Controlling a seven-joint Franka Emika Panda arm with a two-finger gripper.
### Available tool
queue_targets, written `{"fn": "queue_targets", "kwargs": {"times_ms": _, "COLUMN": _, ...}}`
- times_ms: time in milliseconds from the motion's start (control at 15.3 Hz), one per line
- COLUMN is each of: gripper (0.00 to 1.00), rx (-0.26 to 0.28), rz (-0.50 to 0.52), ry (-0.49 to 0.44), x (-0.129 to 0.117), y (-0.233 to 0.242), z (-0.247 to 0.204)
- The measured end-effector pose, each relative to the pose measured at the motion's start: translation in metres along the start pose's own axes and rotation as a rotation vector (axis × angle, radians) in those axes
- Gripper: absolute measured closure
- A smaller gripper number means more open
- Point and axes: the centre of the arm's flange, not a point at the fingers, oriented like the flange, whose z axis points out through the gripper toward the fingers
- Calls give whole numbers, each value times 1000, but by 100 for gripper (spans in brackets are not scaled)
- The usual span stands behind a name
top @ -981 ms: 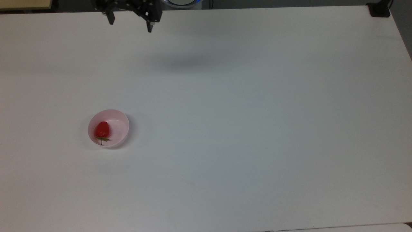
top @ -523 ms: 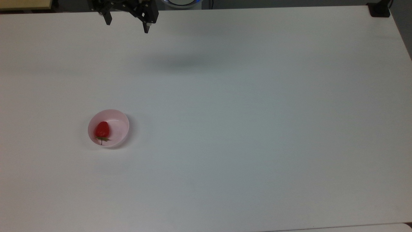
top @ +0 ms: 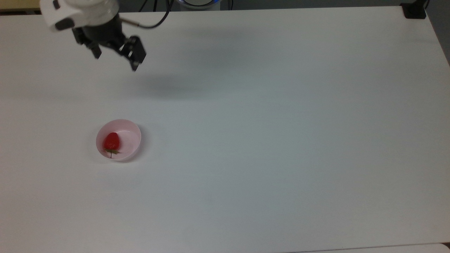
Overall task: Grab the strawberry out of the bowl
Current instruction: 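Lower the gripper into the pink bowl around the red strawberry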
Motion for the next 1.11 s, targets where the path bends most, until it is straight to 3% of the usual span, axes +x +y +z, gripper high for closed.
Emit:
{"fn": "queue_targets", "kwargs": {"times_ms": 392, "gripper": 6, "rx": 7, "rz": 226, "ry": 72, "x": 46, "y": 8, "z": 61}}
{"fn": "queue_targets", "kwargs": {"times_ms": 523, "gripper": 7, "rx": 15, "rz": 243, "ry": 111, "x": 57, "y": 5, "z": 74}}
{"fn": "queue_targets", "kwargs": {"times_ms": 589, "gripper": 14, "rx": 20, "rz": 246, "ry": 136, "x": 62, "y": 4, "z": 82}}
{"fn": "queue_targets", "kwargs": {"times_ms": 719, "gripper": 17, "rx": 29, "rz": 259, "ry": 177, "x": 73, "y": 1, "z": 99}}
{"fn": "queue_targets", "kwargs": {"times_ms": 916, "gripper": 25, "rx": 34, "rz": 267, "ry": 199, "x": 81, "y": -2, "z": 122}}
{"fn": "queue_targets", "kwargs": {"times_ms": 1112, "gripper": 26, "rx": 36, "rz": 271, "ry": 207, "x": 85, "y": -4, "z": 138}}
